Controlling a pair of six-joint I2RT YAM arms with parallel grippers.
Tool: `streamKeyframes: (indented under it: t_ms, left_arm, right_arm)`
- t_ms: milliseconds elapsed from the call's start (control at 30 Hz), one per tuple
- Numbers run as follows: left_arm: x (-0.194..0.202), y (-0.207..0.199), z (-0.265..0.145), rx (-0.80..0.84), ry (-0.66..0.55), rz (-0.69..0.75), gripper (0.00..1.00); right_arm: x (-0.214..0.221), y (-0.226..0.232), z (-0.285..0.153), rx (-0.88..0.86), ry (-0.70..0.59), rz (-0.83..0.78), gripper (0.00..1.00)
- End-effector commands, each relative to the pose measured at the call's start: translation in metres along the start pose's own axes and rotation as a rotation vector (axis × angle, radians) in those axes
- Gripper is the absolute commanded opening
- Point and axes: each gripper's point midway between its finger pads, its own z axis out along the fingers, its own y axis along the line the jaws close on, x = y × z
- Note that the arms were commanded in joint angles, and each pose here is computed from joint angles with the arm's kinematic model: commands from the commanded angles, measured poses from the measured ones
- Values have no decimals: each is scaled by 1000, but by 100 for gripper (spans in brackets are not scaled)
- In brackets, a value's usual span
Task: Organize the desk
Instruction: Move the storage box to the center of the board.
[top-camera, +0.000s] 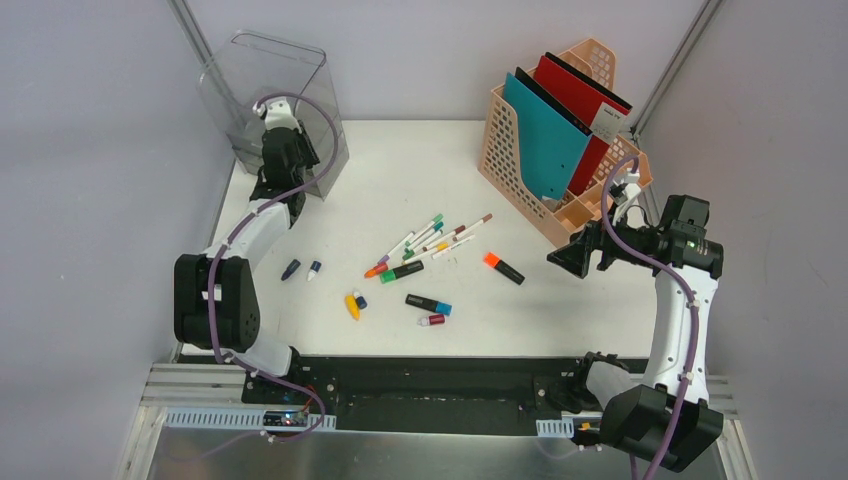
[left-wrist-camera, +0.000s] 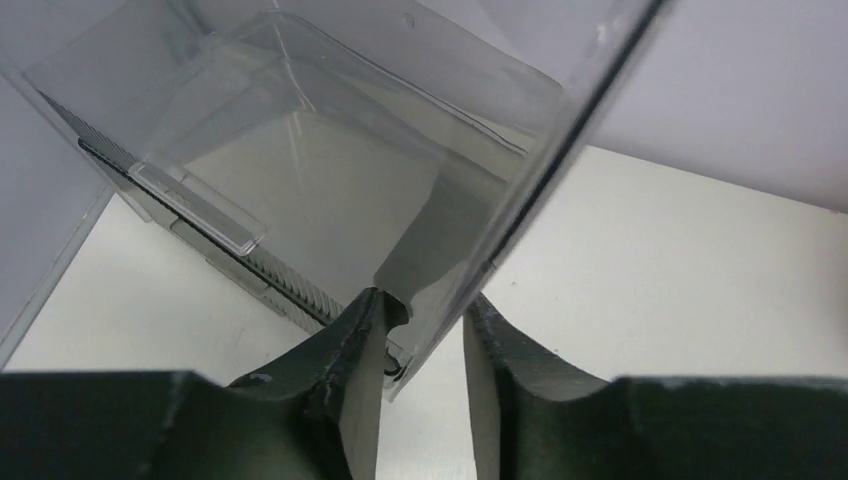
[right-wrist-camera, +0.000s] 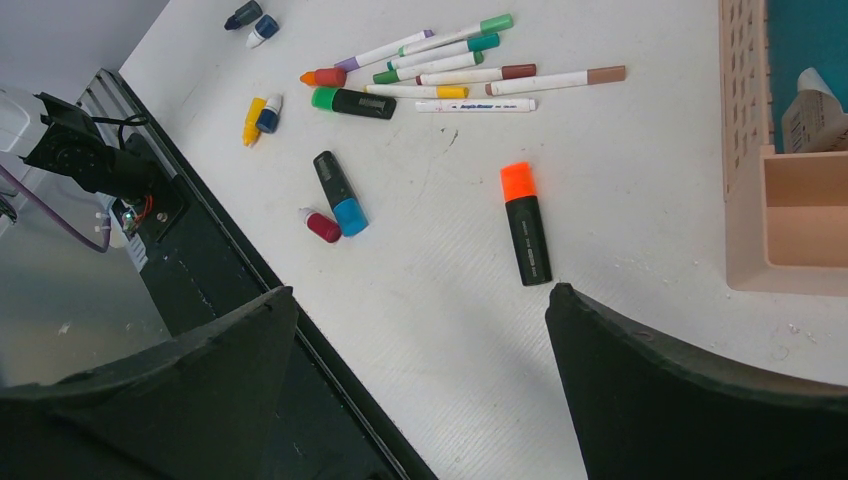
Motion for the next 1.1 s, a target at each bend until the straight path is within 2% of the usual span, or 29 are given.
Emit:
streamKeyframes:
  t_ms: [0, 200, 567, 733, 1067]
  left_arm:
    - [-32, -15, 5, 60, -85, 15, 21]
    - [-39, -27, -2, 125, -97, 19, 0]
    - [-32, -78, -16, 253, -69, 28, 0]
    - [-24, -117, -32, 265, -76, 27, 0]
    - [1, -205, -52, 377, -18, -81, 0]
  right_arm:
    - [-4, 2, 0, -5, -12, -56, 99]
    - [-4, 3, 0, -9, -11, -54, 99]
    - [-4, 3, 0, -10, -11, -55, 99]
    - [-4, 4, 0, -11, -9, -57, 99]
    - [-4, 4, 0, -7, -9, -65, 99]
